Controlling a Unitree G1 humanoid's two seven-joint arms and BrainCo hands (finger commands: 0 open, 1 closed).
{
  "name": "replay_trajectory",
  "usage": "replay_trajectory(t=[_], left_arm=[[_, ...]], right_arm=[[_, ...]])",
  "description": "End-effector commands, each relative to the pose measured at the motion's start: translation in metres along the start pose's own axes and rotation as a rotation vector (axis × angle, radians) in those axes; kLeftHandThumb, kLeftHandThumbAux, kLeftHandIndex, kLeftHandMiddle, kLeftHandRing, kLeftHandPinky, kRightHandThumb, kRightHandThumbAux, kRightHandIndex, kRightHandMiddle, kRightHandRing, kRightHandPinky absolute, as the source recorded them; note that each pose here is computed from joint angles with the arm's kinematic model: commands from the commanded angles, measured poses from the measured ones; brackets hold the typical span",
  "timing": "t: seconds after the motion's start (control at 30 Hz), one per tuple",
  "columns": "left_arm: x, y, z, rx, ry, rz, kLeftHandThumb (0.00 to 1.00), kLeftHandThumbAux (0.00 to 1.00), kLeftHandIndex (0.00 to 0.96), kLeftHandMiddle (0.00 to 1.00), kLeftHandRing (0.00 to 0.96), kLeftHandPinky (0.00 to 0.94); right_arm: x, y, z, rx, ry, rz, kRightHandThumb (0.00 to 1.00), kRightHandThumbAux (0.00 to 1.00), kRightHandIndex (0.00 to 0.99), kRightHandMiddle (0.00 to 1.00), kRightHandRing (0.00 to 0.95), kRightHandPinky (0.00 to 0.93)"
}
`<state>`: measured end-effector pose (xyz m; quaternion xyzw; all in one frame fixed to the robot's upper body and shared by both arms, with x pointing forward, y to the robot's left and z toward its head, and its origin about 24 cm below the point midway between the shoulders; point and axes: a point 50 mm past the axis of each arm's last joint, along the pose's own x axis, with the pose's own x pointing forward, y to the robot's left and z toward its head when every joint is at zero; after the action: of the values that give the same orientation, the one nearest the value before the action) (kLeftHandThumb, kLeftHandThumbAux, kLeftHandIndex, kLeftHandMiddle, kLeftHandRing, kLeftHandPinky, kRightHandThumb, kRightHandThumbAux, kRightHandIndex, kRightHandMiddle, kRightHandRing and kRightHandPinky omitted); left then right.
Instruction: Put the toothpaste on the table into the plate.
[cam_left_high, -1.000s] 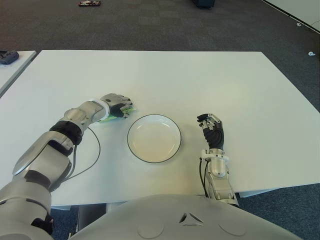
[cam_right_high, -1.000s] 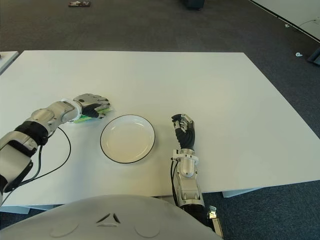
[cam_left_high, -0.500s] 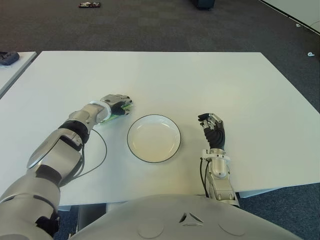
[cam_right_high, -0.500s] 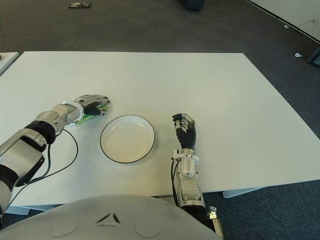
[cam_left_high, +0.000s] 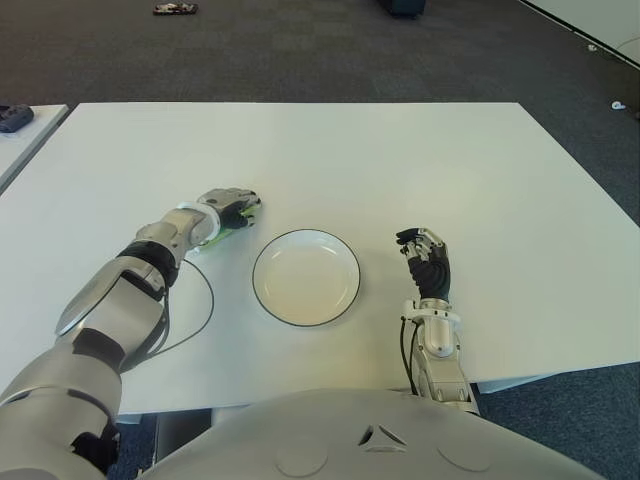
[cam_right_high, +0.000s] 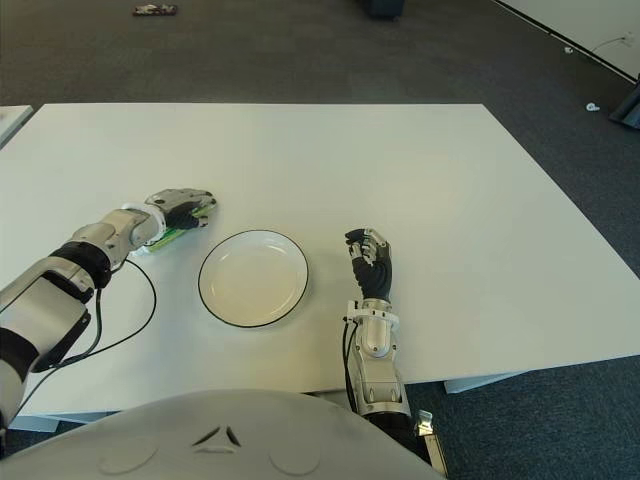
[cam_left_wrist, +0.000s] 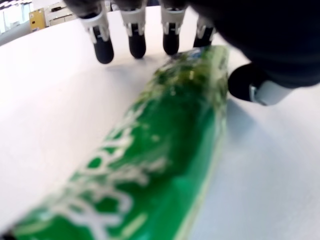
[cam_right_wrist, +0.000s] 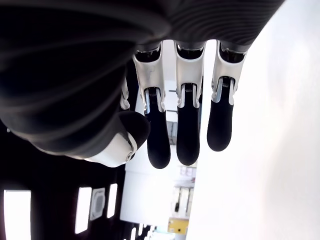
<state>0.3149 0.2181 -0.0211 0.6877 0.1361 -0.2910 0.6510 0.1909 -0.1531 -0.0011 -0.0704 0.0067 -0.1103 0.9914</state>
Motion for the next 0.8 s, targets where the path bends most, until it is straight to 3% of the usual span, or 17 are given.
replay_trajectory(t=[0.03, 0.27, 0.33, 0.43, 0.67, 0.8], left_arm=[[-0.017, -0.05, -0.021, -0.05, 0.102, -0.231, 0.71, 0.386, 0.367, 0.485, 0.501, 0.538], [-0.017, -0.045, -0.016, -0.033, 0.092, -0.195, 0.764, 0.438, 0.417, 0.601, 0.623, 0.641], [-0.018, -0.044, -0.014, -0.009, 0.082, -0.18, 0.811, 0.57, 0.403, 0.578, 0.639, 0.642], [-0.02, -0.042, -0.011, 0.023, 0.064, -0.158, 0.837, 0.63, 0.402, 0.572, 0.663, 0.66], [-0.024, -0.035, -0.008, 0.042, 0.04, -0.139, 0.851, 0.657, 0.406, 0.582, 0.698, 0.681], [-0.026, -0.03, -0.005, 0.033, 0.031, -0.122, 0.855, 0.657, 0.435, 0.511, 0.727, 0.711]], right_arm=[[0.002, 0.0, -0.001, 0.002, 0.018, -0.002, 0.702, 0.733, 0.426, 0.456, 0.431, 0.445], [0.002, -0.001, -0.001, -0.002, 0.016, -0.002, 0.702, 0.733, 0.426, 0.455, 0.429, 0.441], [0.003, -0.001, -0.001, -0.005, 0.018, -0.002, 0.701, 0.733, 0.426, 0.453, 0.427, 0.438], [0.003, -0.001, -0.001, -0.01, 0.021, -0.004, 0.701, 0.733, 0.426, 0.451, 0.424, 0.435], [0.004, 0.0, -0.002, -0.011, 0.025, -0.006, 0.702, 0.733, 0.426, 0.453, 0.426, 0.438], [0.004, 0.0, -0.002, -0.008, 0.023, -0.005, 0.702, 0.733, 0.426, 0.457, 0.431, 0.44]])
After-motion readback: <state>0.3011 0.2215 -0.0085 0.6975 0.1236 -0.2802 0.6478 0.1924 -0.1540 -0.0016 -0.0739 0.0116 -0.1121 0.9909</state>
